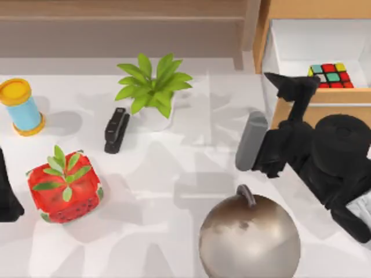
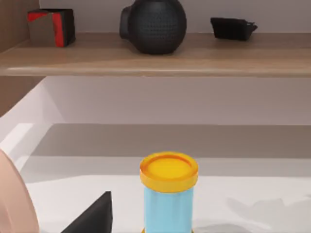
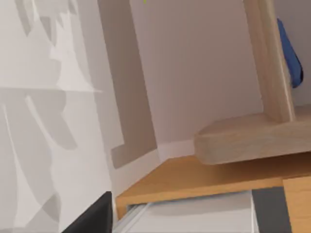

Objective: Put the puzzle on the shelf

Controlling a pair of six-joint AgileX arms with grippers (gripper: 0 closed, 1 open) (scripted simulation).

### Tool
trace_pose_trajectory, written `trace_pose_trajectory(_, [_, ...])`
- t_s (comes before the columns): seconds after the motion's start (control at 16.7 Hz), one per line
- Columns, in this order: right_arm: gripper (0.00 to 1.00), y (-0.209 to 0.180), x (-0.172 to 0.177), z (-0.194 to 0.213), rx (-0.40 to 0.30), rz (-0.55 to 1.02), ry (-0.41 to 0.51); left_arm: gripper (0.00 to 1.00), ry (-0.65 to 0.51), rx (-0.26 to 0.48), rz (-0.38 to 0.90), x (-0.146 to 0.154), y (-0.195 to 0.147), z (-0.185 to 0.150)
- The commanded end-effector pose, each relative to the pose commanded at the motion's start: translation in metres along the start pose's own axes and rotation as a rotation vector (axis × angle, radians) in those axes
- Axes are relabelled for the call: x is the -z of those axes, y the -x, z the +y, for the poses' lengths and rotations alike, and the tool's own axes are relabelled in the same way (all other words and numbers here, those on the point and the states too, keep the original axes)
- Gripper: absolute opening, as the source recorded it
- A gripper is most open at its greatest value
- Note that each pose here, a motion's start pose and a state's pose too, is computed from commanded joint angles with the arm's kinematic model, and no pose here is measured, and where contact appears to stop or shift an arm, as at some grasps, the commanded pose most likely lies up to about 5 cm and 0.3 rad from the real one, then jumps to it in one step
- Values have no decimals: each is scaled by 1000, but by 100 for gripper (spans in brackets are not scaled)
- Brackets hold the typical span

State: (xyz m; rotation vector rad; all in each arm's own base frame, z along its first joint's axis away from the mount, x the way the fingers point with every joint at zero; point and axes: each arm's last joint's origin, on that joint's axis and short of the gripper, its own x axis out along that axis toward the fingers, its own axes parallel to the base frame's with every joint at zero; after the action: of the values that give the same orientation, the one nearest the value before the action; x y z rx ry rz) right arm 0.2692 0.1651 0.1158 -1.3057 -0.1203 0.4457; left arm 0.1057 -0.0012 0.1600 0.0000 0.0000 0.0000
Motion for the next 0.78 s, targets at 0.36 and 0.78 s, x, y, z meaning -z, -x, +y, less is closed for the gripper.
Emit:
trace_pose_trajectory(0.36, [100,-69,-10,-54,-285,112,-315,100,0,0,0,0,0,0])
trace_pose_trajectory(0.78, [100,-119,26,-143,-532,517,-775,100,0,0,0,0,0,0])
